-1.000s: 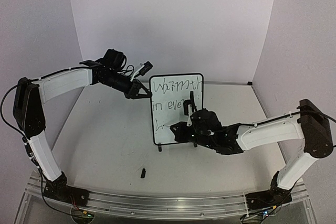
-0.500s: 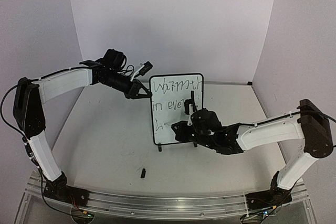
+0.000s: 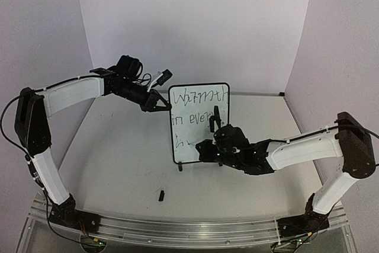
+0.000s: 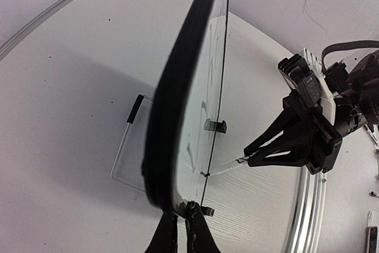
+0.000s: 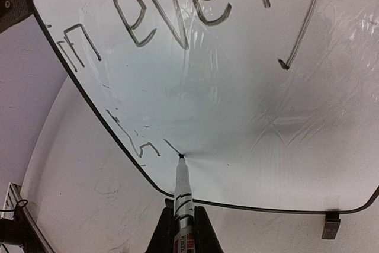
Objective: Write a sentence on the whiteboard
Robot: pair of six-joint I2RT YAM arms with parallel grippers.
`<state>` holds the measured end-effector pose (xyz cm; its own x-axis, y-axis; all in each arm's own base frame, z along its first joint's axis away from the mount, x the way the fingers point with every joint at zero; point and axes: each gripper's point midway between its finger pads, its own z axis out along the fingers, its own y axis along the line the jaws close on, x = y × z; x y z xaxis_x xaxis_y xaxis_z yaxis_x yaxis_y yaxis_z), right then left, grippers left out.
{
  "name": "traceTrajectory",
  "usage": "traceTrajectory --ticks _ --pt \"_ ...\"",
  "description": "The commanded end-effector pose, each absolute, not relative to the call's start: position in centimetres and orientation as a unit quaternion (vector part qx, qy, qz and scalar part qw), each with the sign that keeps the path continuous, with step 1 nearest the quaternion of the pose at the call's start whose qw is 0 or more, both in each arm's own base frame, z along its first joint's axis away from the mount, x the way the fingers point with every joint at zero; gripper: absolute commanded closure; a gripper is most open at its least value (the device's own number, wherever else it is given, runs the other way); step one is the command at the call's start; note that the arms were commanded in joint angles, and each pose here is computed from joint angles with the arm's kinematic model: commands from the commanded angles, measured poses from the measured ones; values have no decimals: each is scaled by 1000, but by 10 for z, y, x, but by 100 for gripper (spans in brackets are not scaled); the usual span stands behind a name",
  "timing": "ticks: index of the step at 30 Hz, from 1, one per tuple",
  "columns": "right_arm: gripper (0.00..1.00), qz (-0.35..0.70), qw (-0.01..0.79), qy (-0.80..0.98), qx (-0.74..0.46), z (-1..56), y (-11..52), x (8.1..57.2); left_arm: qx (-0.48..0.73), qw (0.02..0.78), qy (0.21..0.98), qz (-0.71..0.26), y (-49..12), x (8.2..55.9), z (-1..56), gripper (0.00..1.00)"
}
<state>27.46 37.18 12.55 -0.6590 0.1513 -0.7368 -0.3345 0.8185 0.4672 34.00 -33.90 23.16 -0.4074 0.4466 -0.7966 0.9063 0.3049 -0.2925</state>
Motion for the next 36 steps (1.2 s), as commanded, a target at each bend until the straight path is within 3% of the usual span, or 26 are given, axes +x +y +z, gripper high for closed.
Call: traceTrajectory --ticks 1,22,36 --pt "100 274 408 870 -36 117 364 279 467 317 745 -355 -333 336 237 100" --pt "100 294 470 832 -18 174 361 292 467 317 745 -355 -333 335 237 100" --pt "100 279 422 862 -9 129 356 284 467 318 745 -355 -333 335 238 100"
